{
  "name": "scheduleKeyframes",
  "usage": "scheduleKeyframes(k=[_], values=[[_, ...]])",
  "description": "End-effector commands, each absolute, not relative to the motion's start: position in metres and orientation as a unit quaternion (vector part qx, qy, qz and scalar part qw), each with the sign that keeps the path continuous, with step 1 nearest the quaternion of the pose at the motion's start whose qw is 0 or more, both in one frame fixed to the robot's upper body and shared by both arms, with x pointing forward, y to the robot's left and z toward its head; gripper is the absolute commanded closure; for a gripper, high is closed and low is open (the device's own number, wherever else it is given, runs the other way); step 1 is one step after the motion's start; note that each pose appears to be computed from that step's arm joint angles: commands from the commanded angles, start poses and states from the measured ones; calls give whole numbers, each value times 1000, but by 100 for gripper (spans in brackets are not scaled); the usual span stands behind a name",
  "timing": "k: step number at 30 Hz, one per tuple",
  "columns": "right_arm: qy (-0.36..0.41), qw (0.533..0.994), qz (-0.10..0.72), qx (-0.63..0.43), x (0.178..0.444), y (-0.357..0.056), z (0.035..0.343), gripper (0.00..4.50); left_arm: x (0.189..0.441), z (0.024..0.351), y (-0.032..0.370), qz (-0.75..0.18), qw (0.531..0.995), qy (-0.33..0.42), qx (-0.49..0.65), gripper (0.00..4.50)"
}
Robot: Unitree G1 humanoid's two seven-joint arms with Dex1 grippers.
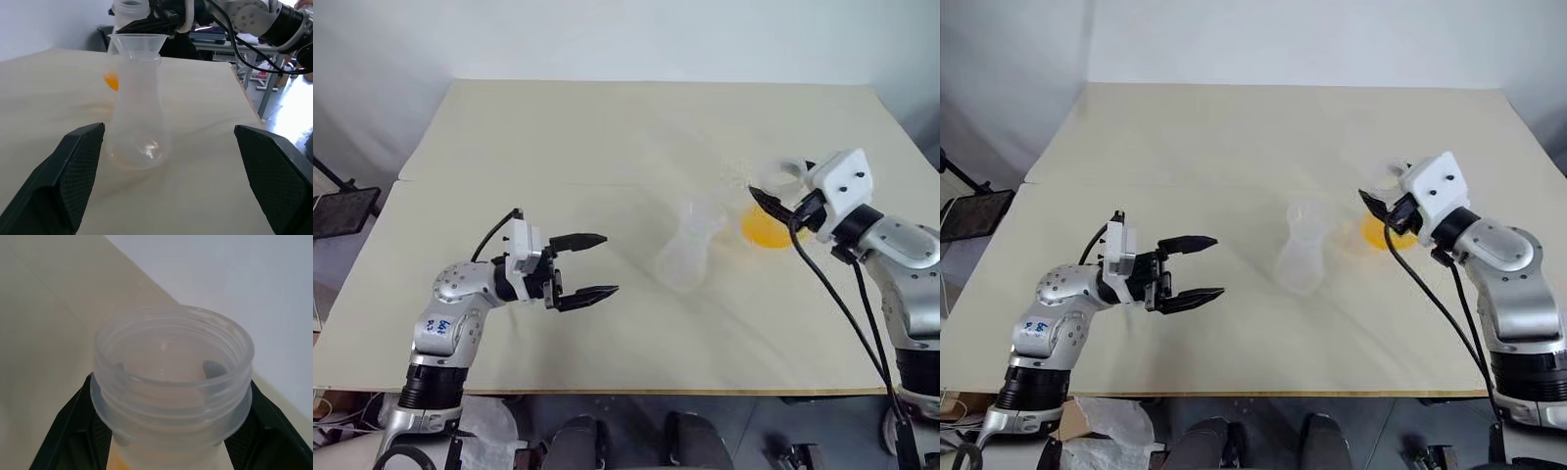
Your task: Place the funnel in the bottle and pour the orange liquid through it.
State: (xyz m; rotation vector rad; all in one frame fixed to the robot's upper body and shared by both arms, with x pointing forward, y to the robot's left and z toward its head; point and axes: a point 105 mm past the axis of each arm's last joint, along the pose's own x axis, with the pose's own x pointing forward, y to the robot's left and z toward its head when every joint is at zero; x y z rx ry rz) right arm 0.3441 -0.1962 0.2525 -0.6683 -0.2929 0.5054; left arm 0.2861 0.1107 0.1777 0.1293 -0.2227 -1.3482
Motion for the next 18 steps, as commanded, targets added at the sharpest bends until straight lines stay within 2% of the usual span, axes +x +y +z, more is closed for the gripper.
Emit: scheduleKeyframes(k=[1, 10, 12, 18], values=[[-200, 881, 231, -361, 341, -188, 276, 204, 284, 186, 104, -629, 766, -122, 58, 0], [-263, 806, 249, -469, 335, -148, 269, 204, 284, 185, 91, -620, 771, -138, 42, 0], [-276, 803, 241, -470, 335, -145, 271, 204, 284, 184, 90, -620, 771, -138, 41, 0], [-304, 750, 214, -547, 337, -140, 270, 204, 284, 183, 87, -624, 769, -137, 38, 0]])
